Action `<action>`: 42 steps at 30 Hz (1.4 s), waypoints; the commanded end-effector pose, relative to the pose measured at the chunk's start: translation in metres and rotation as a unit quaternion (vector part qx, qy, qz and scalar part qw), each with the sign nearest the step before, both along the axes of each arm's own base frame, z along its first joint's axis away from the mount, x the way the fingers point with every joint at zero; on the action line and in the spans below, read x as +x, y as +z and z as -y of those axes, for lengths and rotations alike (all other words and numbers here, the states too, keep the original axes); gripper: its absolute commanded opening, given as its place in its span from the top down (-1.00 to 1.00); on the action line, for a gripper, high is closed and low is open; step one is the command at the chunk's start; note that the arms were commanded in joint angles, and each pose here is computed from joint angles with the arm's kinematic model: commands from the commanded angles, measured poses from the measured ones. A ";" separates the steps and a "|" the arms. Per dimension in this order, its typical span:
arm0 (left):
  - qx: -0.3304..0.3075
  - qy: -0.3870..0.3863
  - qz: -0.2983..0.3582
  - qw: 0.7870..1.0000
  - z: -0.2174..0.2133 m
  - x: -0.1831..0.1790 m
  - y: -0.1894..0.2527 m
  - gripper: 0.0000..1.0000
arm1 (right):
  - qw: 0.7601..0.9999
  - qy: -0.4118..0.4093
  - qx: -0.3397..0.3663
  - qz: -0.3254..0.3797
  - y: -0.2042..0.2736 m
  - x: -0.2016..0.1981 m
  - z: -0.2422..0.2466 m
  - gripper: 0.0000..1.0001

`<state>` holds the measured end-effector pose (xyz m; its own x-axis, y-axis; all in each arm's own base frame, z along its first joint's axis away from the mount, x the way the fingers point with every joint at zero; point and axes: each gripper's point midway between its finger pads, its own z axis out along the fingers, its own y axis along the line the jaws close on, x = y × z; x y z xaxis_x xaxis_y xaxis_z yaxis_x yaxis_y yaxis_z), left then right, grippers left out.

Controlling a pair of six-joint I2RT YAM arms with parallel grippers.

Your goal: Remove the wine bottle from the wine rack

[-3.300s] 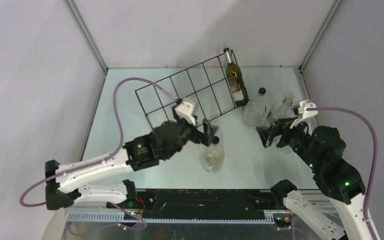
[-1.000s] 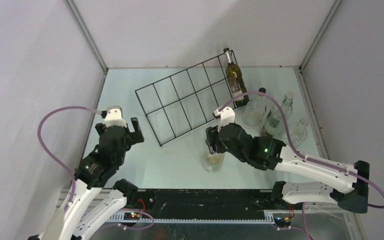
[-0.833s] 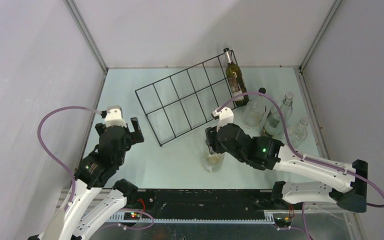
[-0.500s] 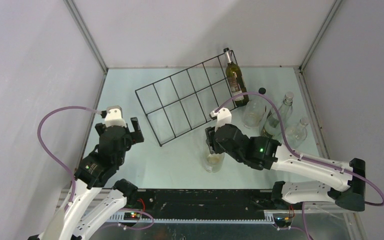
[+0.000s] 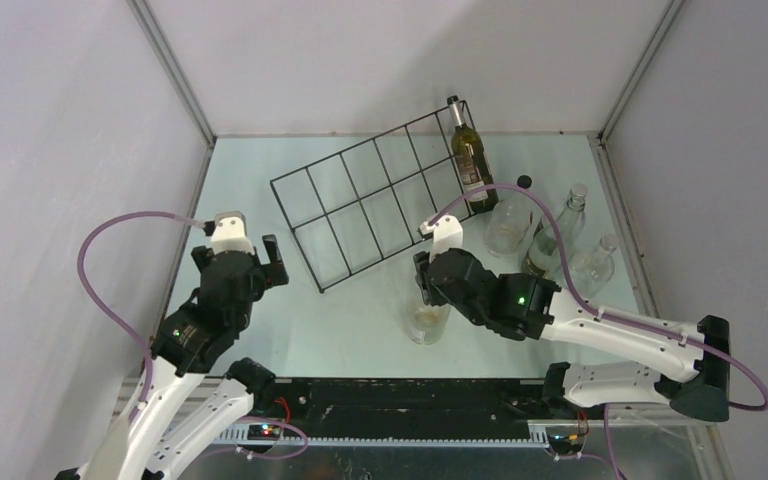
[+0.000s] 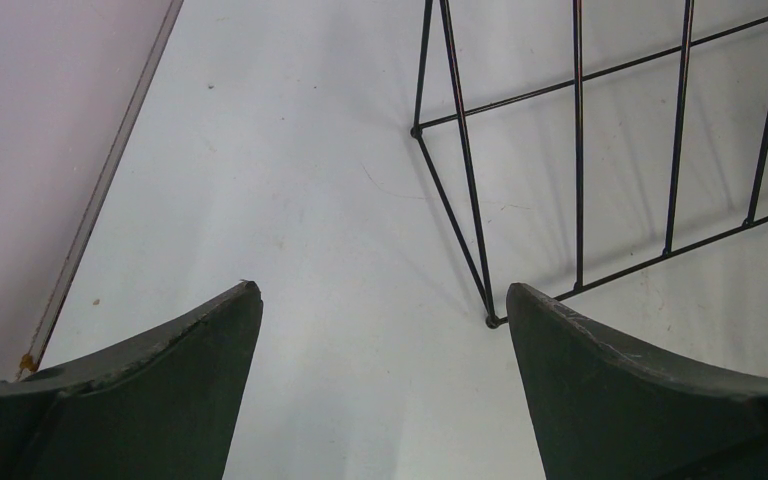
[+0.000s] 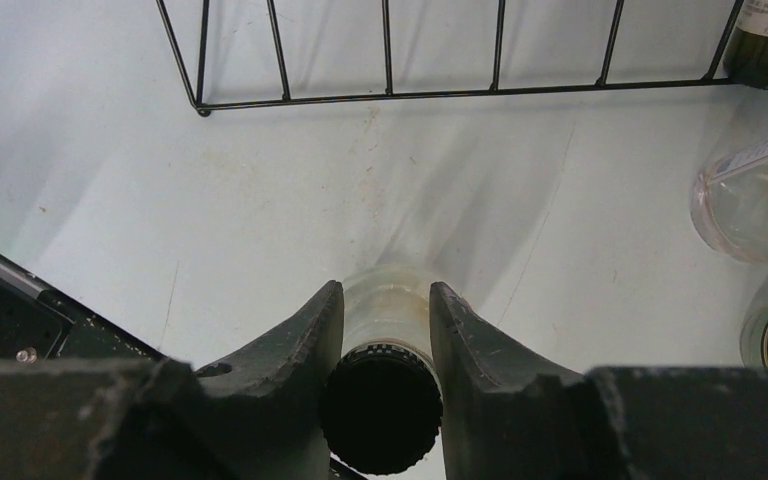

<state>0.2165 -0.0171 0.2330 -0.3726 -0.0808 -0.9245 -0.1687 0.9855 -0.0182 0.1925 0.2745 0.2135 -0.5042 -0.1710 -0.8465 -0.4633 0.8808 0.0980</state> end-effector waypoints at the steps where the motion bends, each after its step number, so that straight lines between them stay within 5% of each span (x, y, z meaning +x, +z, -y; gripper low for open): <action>1: 0.011 0.010 0.008 1.000 -0.004 0.004 0.003 -0.99 | 0.999 -0.030 0.000 0.022 0.010 0.007 0.011 1.00; 18: 0.011 0.008 0.007 1.000 -0.003 0.005 0.002 -0.99 | 0.989 -0.146 -0.016 0.033 0.016 0.038 0.107 1.00; 42: 0.012 -0.002 -0.001 1.000 0.002 0.009 -0.001 -0.99 | 0.929 -0.367 -0.018 0.041 0.016 0.040 0.250 1.00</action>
